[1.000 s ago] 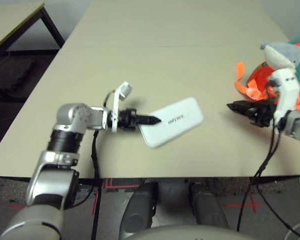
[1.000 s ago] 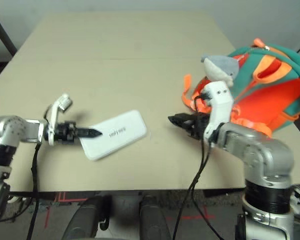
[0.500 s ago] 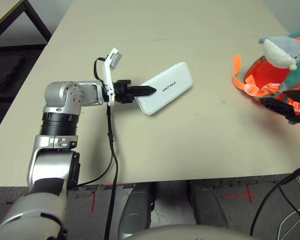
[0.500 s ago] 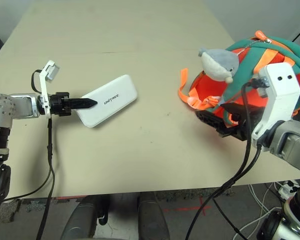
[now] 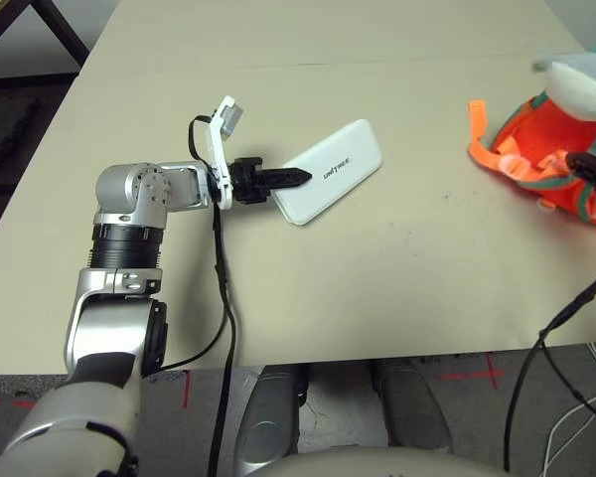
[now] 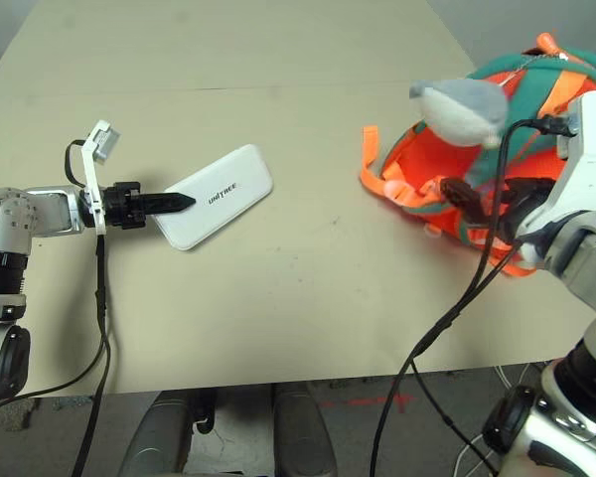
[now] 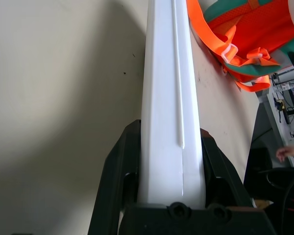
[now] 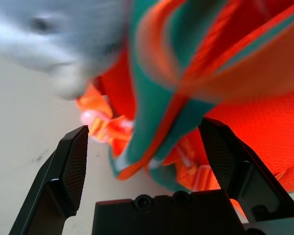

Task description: Put the pencil case into the backpack and zip it.

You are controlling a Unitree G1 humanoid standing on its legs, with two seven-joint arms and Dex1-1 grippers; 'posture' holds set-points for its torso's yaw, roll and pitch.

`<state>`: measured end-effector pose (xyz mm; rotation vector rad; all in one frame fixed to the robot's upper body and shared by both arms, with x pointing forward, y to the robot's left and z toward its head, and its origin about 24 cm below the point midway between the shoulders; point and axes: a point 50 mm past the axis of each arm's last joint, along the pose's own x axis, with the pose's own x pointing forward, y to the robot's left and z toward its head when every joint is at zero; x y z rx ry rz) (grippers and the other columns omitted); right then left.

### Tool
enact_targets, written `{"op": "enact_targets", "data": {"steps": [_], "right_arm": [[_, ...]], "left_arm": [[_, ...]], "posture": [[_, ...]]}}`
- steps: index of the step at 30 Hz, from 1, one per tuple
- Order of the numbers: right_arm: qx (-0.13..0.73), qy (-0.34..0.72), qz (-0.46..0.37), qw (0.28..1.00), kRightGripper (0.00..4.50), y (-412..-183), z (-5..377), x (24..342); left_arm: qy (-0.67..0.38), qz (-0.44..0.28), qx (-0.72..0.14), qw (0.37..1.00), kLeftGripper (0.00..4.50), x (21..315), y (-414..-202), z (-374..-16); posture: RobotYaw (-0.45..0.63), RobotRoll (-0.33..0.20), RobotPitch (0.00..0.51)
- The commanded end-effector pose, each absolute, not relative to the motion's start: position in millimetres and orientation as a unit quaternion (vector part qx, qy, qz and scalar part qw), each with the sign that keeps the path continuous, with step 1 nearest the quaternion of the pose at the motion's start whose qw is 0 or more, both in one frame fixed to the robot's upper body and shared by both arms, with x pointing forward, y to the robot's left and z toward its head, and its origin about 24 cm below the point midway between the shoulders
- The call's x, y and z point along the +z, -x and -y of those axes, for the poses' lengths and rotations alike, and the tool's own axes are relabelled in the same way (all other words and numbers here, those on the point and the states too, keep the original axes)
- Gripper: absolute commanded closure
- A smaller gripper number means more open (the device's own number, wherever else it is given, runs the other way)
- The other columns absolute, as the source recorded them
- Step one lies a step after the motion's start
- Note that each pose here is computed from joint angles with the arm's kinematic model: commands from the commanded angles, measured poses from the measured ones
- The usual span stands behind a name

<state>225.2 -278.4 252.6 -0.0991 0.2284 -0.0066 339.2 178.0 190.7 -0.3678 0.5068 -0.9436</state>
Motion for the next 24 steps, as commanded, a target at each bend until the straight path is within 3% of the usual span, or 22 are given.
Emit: {"op": "enact_targets", "data": {"steps": [1,10,19,24], "right_arm": [[0.033,0.046,-0.115,0.992,0.00,-216,270,249],[0.091,0.042,-0.061,0.993,0.00,-193,254,253],[0.058,0.038,-0.084,0.994,0.00,-181,265,249],[0.012,0.019,-0.082,0.996,0.00,-187,271,249]], "left_arm": [[0.171,-0.240,-0.437,0.850,3.01,191,-343,-185],[0.155,-0.247,-0.436,0.852,3.01,195,-365,-182],[0.146,-0.251,-0.453,0.843,3.01,197,-375,-173],[0.146,-0.251,-0.453,0.843,3.01,196,-376,-175]], "posture": [[-0.14,0.000,0.225],[-0.24,0.000,0.210],[-0.27,0.000,0.206],[-0.26,0.000,0.204]]}}
